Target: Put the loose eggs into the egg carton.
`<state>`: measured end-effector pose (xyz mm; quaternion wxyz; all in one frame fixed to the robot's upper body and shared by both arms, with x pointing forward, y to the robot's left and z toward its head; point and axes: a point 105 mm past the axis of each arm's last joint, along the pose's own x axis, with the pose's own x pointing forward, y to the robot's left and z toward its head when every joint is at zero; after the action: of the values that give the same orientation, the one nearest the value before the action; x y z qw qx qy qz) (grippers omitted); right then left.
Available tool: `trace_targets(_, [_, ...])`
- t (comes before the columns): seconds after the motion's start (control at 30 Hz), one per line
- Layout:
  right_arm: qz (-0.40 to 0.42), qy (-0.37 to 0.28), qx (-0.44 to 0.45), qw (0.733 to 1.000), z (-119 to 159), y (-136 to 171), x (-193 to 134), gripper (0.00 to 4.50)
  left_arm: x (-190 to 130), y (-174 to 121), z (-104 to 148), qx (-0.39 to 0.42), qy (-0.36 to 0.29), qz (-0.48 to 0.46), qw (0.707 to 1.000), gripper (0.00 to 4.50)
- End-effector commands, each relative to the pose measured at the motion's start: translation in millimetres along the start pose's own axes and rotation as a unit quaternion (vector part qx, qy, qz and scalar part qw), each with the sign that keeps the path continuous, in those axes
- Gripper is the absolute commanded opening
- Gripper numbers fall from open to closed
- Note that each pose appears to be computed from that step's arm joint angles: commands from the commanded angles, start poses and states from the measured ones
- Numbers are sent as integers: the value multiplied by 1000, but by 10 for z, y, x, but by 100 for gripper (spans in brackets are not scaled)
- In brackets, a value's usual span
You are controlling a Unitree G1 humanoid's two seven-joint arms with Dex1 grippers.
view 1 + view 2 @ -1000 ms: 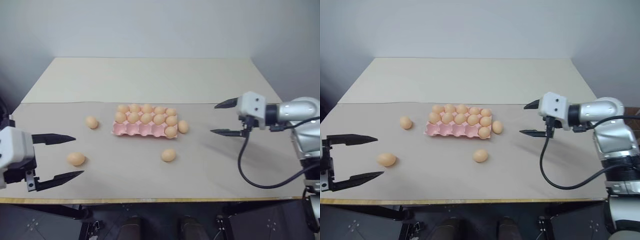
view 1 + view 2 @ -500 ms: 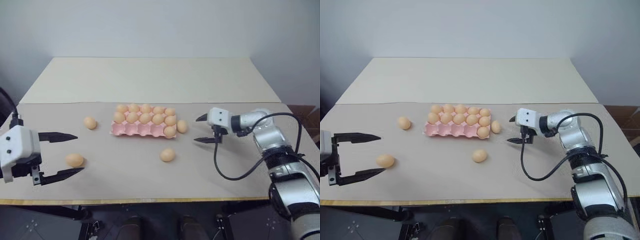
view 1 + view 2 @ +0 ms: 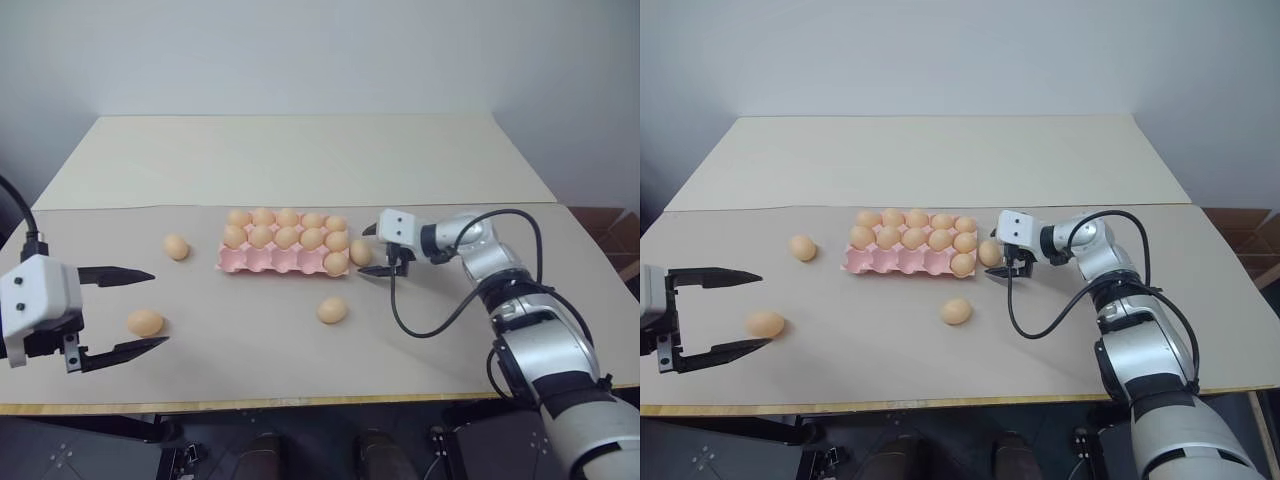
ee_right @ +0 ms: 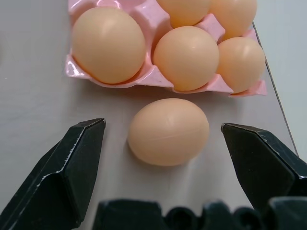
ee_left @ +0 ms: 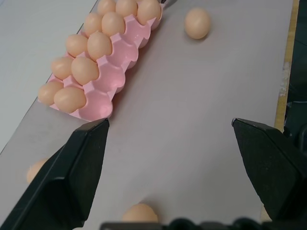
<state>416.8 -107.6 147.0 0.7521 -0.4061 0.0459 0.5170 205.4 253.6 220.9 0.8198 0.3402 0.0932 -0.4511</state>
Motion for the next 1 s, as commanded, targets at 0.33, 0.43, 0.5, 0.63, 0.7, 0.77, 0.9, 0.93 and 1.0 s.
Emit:
trace_targets(0.33, [-21,-4,-21,1000,64,-87,45,299,-54,-39,9,13,12,8,1000,450])
trace_targets(0.43, [-19,-3,-24,1000,57,-75,45,240,-74,-24,-1,14,16,10,1000,450])
trace_targets(0.5, [-20,-1,-27,999,46,-73,36,230,-75,-17,-5,14,17,10,1000,450])
trace_targets(0.63, [-35,12,-36,999,-19,-129,-83,230,-50,-12,-13,15,17,8,1000,450])
trace_targets(0.7, [-42,20,-43,998,-42,-162,-141,230,-43,-12,-14,15,16,7,1000,450])
trace_targets(0.77, [-56,27,-63,996,-31,-241,-262,230,-35,-8,-18,15,17,5,1000,450])
trace_targets(0.9, [-68,-7,-82,994,216,-370,-416,230,-27,-7,-26,14,18,0,1000,450])
trace_targets(0.93, [-67,-22,-90,993,316,-382,-431,230,-28,-7,-29,13,18,-1,1000,450])
trace_targets(1.0, [-58,-63,-105,991,577,-362,-423,230,-37,-6,-41,7,19,-3,1000,450])
